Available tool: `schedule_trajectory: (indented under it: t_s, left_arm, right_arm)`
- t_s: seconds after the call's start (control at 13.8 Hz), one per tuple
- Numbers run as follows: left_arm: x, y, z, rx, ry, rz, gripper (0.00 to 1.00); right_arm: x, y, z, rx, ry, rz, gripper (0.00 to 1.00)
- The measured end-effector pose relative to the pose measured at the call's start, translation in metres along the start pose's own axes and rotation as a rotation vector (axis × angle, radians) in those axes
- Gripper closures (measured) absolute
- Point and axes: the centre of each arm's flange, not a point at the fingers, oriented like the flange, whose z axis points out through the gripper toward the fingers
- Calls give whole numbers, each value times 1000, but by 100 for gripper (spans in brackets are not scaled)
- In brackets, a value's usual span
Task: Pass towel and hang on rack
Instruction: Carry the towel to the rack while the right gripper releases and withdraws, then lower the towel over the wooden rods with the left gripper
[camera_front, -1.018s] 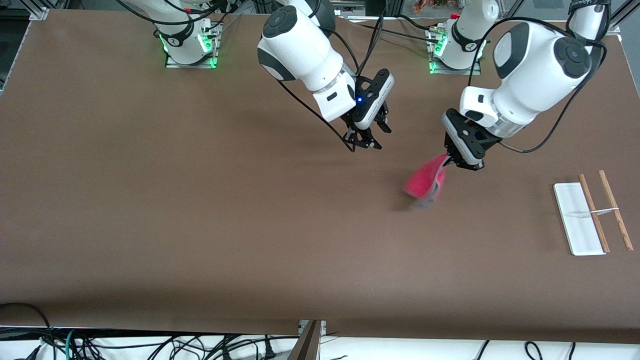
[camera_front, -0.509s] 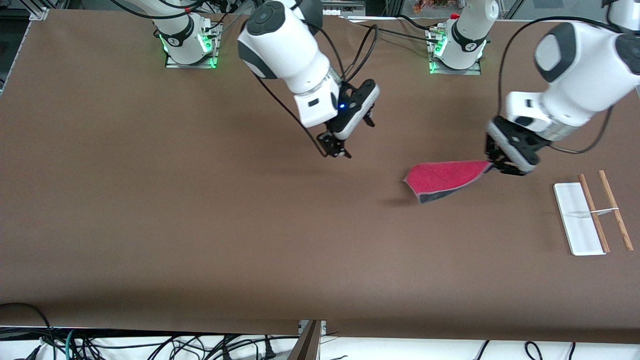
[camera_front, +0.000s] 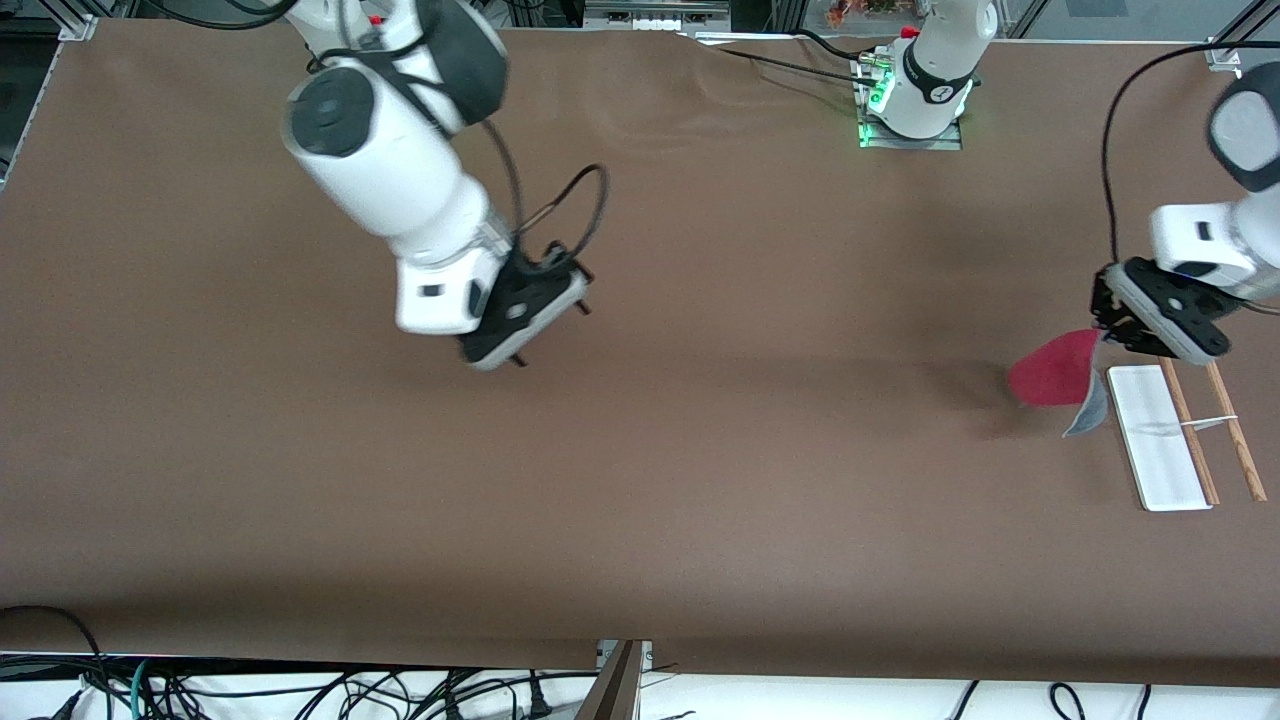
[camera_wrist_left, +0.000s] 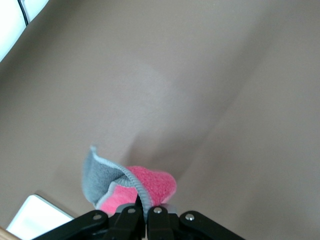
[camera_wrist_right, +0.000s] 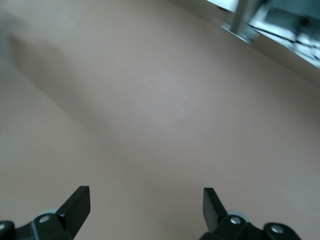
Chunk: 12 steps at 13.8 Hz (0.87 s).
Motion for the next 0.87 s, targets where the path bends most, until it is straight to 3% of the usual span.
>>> schedule_trajectory:
  t_s: [0.22, 0.36, 0.65, 0.87]
  left_arm:
    - [-26, -39, 5, -19, 9, -7, 98]
    - [-49, -51, 3, -22, 10, -4, 98]
    - [-95, -74, -17, 15, 21, 17, 98]
    - [-102, -87, -9, 17, 27, 40, 98]
  right_arm:
    - [-33, 90, -40, -77, -106, 152, 0]
    - [-58, 145, -80, -130, -110, 254, 0]
    - [-107, 216, -152, -206, -65, 405, 0]
    - [-142, 235, -174, -221, -129, 474, 0]
